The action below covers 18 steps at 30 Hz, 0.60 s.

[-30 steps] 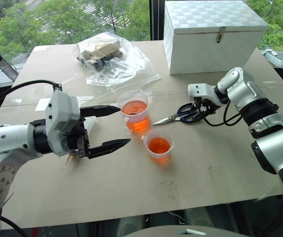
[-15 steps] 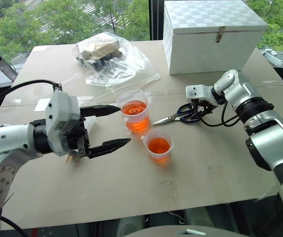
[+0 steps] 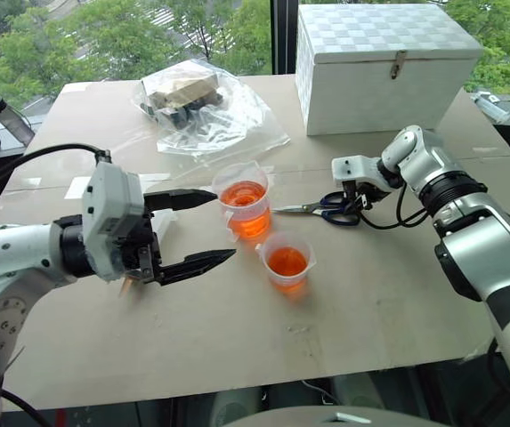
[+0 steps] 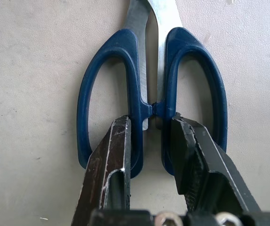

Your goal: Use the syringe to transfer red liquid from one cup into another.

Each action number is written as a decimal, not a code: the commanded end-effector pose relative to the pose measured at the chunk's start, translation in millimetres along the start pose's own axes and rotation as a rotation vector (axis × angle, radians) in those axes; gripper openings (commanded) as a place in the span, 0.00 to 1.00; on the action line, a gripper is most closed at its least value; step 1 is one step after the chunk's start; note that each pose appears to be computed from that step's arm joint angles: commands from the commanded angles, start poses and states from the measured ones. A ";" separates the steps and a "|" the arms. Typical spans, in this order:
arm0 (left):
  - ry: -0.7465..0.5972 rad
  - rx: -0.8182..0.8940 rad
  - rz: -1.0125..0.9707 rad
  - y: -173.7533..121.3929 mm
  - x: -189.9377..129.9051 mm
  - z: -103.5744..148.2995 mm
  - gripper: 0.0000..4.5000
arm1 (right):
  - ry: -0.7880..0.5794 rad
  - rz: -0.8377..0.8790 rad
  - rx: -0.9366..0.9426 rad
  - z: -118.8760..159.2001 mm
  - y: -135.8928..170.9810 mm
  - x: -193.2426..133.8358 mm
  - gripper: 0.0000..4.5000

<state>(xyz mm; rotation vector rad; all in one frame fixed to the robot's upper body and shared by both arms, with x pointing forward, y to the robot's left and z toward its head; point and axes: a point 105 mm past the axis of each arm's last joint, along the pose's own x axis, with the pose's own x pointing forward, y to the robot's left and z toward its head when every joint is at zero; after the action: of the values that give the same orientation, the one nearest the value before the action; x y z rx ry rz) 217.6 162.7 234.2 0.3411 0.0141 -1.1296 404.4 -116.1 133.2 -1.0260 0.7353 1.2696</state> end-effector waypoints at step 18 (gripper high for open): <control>-0.101 0.074 -0.047 2.8 27.3 35.6 1.00 | -0.047 -0.184 0.418 -115.7 14.1 -99.0 0.16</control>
<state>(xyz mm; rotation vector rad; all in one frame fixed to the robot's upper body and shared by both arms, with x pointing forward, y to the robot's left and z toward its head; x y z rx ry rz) 227.2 139.5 259.0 0.3656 -0.0934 -1.1716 384.2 -254.1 156.6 -0.7651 0.8771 0.9625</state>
